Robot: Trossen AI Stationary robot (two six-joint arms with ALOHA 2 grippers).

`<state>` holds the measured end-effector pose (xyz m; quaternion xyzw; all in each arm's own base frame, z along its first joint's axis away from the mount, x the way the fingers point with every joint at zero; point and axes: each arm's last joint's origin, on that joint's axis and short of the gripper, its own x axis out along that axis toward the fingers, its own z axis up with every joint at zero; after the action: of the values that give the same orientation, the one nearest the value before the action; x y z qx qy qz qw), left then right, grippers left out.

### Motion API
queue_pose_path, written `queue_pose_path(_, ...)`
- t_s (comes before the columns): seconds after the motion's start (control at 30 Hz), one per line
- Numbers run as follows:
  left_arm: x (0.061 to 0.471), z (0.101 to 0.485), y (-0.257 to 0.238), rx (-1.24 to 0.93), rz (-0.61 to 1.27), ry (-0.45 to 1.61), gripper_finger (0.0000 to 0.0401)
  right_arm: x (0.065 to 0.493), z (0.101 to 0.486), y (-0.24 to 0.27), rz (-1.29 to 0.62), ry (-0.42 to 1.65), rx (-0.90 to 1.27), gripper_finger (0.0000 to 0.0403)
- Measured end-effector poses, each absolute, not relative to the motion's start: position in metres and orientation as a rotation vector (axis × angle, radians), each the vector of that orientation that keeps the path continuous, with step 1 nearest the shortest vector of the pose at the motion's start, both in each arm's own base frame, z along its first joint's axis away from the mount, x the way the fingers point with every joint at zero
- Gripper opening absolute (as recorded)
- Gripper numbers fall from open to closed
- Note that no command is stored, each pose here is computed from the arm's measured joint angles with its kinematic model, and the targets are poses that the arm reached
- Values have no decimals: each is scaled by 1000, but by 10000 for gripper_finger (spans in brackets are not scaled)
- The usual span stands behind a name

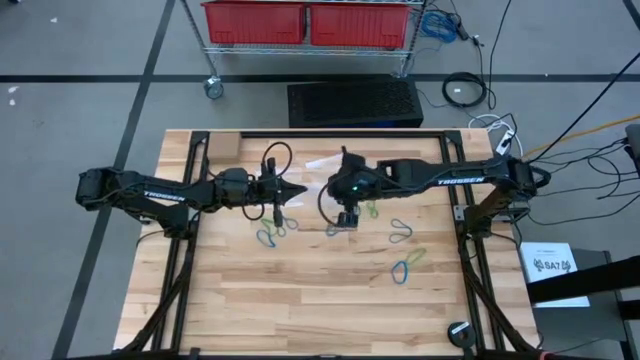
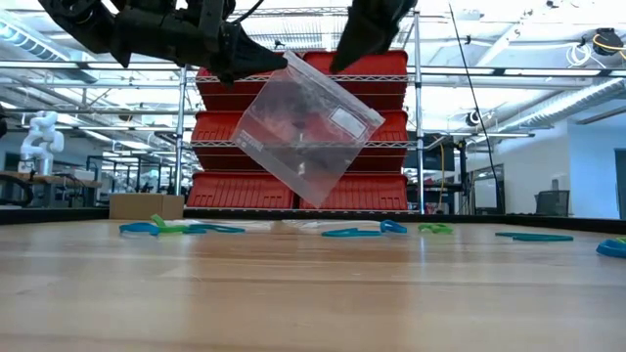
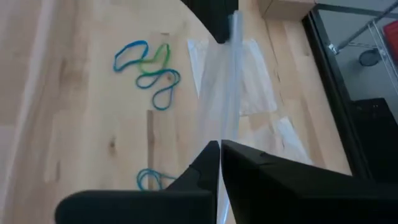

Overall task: Sort rubber bands
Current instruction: Open the right transparent zip bag

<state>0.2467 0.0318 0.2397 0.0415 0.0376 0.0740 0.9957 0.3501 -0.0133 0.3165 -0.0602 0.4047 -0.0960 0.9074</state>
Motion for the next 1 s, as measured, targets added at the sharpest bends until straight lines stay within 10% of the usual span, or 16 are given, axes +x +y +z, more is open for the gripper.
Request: queue_pose_path(1.0,247,237,32,82,148,98,0,354,318,-17,-343,799,-228,0)
